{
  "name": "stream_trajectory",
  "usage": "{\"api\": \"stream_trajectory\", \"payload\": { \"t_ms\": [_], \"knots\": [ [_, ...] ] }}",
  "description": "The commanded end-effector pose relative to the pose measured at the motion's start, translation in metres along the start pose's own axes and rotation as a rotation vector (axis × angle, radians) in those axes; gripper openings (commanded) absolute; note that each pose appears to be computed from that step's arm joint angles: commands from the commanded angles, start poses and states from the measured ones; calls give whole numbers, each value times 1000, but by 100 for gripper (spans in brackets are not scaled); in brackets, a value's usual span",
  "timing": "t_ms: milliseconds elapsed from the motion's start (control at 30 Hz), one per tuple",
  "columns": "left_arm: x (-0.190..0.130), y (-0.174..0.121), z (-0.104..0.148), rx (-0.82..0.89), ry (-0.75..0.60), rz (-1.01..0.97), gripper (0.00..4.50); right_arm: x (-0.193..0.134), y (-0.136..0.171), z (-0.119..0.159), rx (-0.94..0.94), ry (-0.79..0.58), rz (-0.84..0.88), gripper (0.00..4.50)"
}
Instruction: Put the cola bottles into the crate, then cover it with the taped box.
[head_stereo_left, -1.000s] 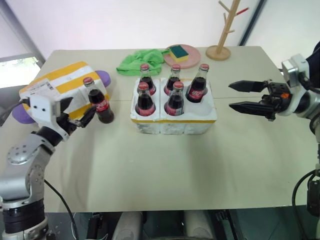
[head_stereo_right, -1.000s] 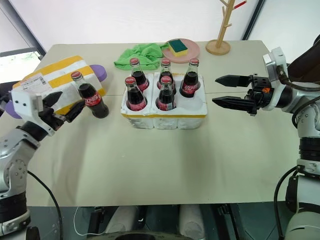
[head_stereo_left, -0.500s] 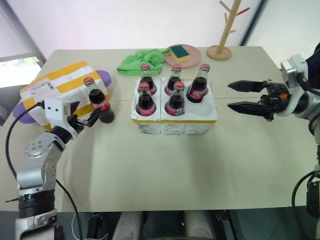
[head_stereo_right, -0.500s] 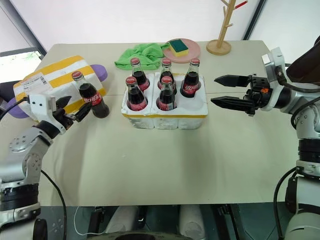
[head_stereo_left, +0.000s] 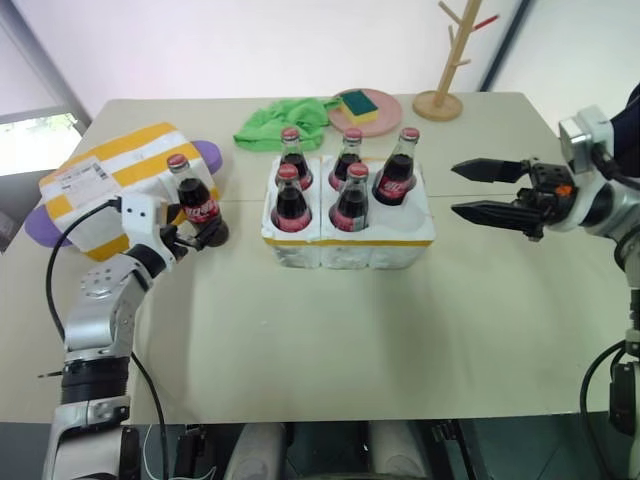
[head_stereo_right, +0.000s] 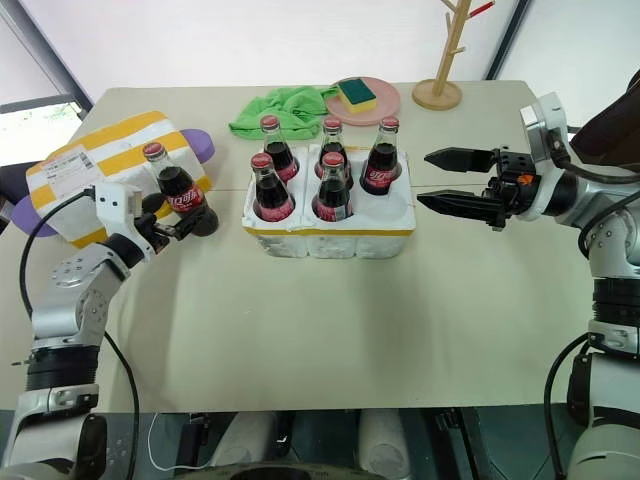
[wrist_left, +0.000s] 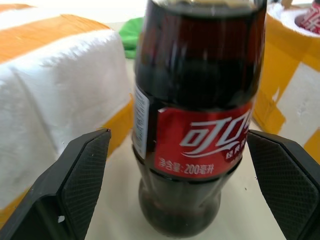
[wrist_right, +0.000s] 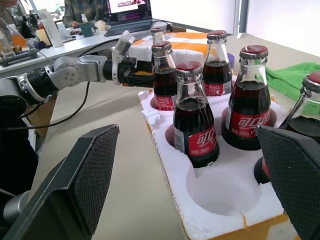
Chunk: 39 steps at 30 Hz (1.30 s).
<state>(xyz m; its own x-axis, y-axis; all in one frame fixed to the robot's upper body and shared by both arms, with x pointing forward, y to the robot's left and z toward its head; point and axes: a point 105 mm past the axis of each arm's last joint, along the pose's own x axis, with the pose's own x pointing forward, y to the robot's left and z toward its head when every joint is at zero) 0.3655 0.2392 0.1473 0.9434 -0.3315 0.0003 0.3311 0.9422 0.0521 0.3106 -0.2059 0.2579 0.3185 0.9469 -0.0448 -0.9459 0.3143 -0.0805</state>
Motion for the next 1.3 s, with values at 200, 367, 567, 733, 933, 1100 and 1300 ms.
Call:
{"api": "stream_trajectory", "payload": {
  "t_ms": [200, 367, 567, 733, 933, 1100, 1300],
  "knots": [
    [9, -4, 22, 49, -60, -31, 446, 2, 6, 13, -48, -23, 16, 450],
    [11, -6, 19, 43, -50, -45, 446, 1, 7, 13, -46, -23, 15, 450],
    [11, -8, 21, 28, -59, -52, 279, 1, 7, 14, -50, -21, 15, 450],
    [8, -8, 25, 27, -66, -53, 279, 1, 8, 13, -50, -17, 16, 450],
    [-2, -8, 37, 29, -78, -80, 279, -3, 9, 11, -55, -7, 10, 450],
    [-28, -26, 69, 68, -101, -190, 279, -7, 8, 8, -58, -6, -13, 450],
    [-59, -58, 96, 104, -85, -343, 279, -7, 7, 4, -48, -12, -21, 450]
  ]
}}
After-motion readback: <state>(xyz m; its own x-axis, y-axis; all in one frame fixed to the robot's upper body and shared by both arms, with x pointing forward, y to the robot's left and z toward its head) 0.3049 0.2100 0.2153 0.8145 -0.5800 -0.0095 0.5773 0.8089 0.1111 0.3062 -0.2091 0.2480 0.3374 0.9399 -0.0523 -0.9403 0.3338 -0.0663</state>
